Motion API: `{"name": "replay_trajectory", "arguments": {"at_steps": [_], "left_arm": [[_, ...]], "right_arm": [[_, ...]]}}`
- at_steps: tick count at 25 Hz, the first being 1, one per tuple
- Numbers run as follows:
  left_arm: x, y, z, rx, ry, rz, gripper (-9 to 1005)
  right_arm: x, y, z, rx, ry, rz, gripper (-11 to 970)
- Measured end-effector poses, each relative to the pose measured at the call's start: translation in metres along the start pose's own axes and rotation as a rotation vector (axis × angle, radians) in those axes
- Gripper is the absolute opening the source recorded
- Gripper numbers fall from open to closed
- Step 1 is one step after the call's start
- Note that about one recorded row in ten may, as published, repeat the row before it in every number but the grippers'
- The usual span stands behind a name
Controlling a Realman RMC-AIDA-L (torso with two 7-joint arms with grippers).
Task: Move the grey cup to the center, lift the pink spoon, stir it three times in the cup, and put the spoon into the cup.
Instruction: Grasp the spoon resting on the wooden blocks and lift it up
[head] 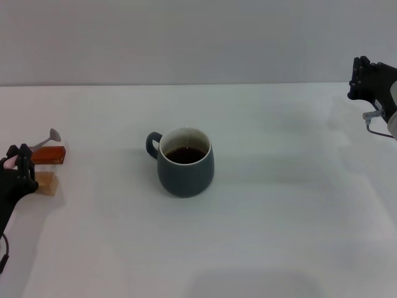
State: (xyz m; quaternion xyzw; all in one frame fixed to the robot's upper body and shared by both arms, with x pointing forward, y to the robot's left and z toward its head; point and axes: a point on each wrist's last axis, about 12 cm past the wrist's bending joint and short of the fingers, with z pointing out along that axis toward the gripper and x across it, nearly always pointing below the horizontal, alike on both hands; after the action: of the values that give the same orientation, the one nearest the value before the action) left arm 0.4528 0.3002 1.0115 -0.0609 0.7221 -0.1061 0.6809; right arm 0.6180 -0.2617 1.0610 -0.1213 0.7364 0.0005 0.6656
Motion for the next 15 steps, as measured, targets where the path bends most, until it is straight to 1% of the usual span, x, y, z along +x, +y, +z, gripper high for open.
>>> {"name": "replay_trajectory", "arguments": {"at_steps": [8,10,14,15], "left_arm": [[-0.007,-0.001,0.002,0.017,-0.021,-0.040,146],[-0.012,-0.002,0.001,0.040,-0.035,-0.065,146],[-0.014,-0.002,0.002,0.046,-0.040,-0.076,146],[-0.022,-0.001,0.003,0.066,-0.056,-0.112,146]], "right_arm": [[0.000,0.000,0.000,-0.001,0.000,-0.001,50],[0.000,0.000,0.000,-0.001,0.000,-0.001,50],[0.000,0.000,0.000,-0.001,0.001,-0.001,50],[0.000,0.000,0.001,-0.001,0.000,-0.001,50]]}}
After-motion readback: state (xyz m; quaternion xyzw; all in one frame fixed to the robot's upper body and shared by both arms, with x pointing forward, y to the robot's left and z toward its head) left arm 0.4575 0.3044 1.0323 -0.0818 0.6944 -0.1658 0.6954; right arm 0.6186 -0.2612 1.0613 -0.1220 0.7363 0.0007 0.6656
